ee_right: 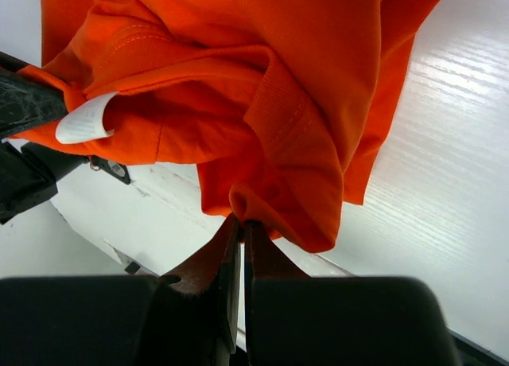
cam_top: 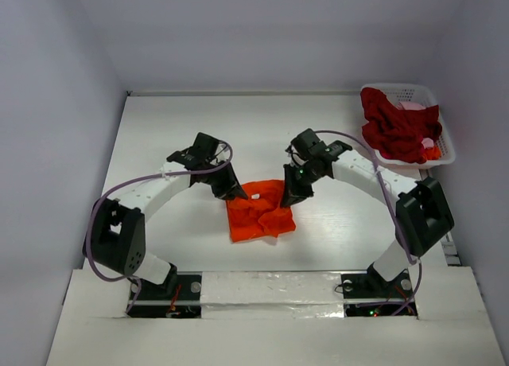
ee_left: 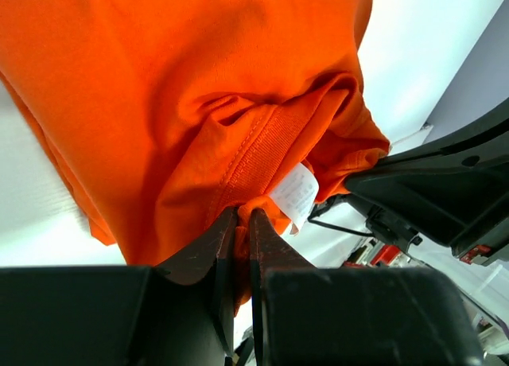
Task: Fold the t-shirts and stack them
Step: Fold the long partially folded tshirt into a neat square
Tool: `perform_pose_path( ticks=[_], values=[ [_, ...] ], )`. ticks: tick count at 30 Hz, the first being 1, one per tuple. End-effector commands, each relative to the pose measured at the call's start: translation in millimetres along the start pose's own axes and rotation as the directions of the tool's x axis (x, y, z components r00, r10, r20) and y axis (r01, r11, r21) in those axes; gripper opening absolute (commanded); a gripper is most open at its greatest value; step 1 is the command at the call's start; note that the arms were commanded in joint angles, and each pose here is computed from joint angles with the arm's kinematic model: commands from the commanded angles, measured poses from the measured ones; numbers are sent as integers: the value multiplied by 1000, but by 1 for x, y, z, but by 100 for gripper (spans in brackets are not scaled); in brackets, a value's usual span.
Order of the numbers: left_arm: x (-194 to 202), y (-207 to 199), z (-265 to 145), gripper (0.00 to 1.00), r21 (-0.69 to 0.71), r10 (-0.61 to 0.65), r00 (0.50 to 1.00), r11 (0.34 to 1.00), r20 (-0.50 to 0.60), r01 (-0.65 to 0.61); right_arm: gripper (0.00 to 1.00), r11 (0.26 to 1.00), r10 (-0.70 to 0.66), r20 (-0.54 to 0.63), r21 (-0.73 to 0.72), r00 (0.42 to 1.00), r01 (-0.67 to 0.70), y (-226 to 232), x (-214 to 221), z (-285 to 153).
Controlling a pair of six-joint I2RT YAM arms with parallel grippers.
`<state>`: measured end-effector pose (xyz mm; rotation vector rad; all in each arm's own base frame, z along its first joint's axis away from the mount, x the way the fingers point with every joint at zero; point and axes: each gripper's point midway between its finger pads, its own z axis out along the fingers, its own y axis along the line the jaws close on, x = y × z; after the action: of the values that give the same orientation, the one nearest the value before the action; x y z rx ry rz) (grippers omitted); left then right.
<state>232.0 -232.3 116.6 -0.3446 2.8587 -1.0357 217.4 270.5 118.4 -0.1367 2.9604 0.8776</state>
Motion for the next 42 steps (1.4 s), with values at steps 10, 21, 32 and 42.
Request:
perform_pose_path(
  ticks=[10,21,32,42],
  values=[
    [29,26,11,0,-32,-12,997,999,-81,10,0,1000,9,-23,-23,1000,-9,-8,22,13],
    [51,52,11,2,-72,-39,994,997,-102,32,0,1000,-3,-12,-17,1000,3,-4,32,2],
    [55,57,12,8,-90,-32,994,996,-104,22,0,1000,-13,-18,-20,1000,13,2,32,5],
    [65,74,17,18,-138,-37,991,990,-131,18,0,1000,-20,-17,-17,1000,20,5,31,6]
  ],
)
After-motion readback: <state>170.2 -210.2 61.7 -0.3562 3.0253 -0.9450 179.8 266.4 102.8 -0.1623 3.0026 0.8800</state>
